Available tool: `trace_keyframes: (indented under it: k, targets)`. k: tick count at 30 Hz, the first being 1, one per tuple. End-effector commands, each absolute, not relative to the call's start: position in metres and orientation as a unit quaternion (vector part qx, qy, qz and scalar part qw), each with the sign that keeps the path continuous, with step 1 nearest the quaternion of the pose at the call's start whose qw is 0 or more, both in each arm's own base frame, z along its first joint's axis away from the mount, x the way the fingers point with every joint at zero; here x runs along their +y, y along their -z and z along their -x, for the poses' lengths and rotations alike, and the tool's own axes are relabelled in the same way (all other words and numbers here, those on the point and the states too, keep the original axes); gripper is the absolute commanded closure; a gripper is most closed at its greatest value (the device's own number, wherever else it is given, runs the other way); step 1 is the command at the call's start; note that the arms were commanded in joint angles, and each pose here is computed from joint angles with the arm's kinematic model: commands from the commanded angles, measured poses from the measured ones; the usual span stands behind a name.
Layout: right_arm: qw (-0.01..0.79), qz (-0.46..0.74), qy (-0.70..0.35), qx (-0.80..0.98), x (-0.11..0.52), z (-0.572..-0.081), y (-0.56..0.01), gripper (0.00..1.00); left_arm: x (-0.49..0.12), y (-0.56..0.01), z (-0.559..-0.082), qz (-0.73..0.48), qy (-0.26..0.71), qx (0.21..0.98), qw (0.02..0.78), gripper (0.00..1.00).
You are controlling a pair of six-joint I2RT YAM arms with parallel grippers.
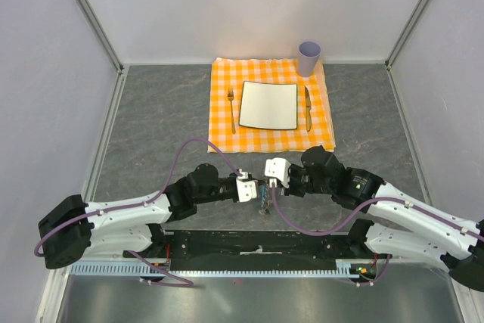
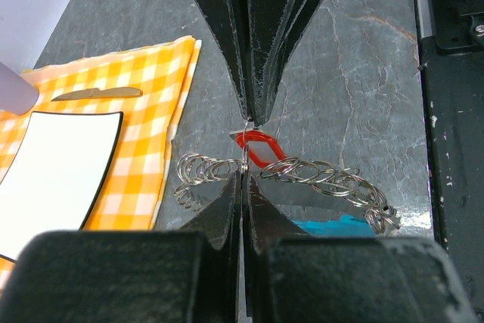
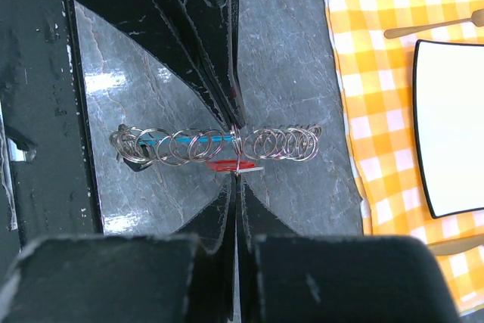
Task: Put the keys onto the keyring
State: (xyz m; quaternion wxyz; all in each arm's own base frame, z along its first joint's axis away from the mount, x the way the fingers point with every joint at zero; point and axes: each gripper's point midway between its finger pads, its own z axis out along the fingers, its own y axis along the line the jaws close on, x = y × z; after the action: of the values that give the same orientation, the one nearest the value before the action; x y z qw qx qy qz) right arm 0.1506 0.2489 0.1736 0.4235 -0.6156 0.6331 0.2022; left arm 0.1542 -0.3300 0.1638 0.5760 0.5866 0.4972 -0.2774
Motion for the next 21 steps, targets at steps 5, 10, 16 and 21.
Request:
trace_keyframes:
  k: [5, 10, 16, 21]
  targets:
    - [0.431, 0.617, -0.208, 0.625, 0.2514, -0.1485, -0.1793, 1.00, -0.3339, -0.1892, -0.1547, -0.565, 0.296, 0.476, 0.605, 0.98]
    - [0.428, 0.619, -0.211, 0.624, 0.2527, -0.1474, -0.1784, 1.00, -0.3341, -0.1897, -0.1541, -0.565, 0.298, 0.476, 0.605, 0.98]
    - [0.428, 0.617, -0.210, 0.626, 0.2533, -0.1486, -0.1772, 1.00, -0.3349, -0.1908, -0.1526, -0.566, 0.301, 0.473, 0.604, 0.98]
    - [0.430, 0.615, -0.209, 0.627, 0.2538, -0.1501, -0.1778, 1.00, -0.3349, -0.1906, -0.1514, -0.567, 0.303, 0.471, 0.603, 0.98]
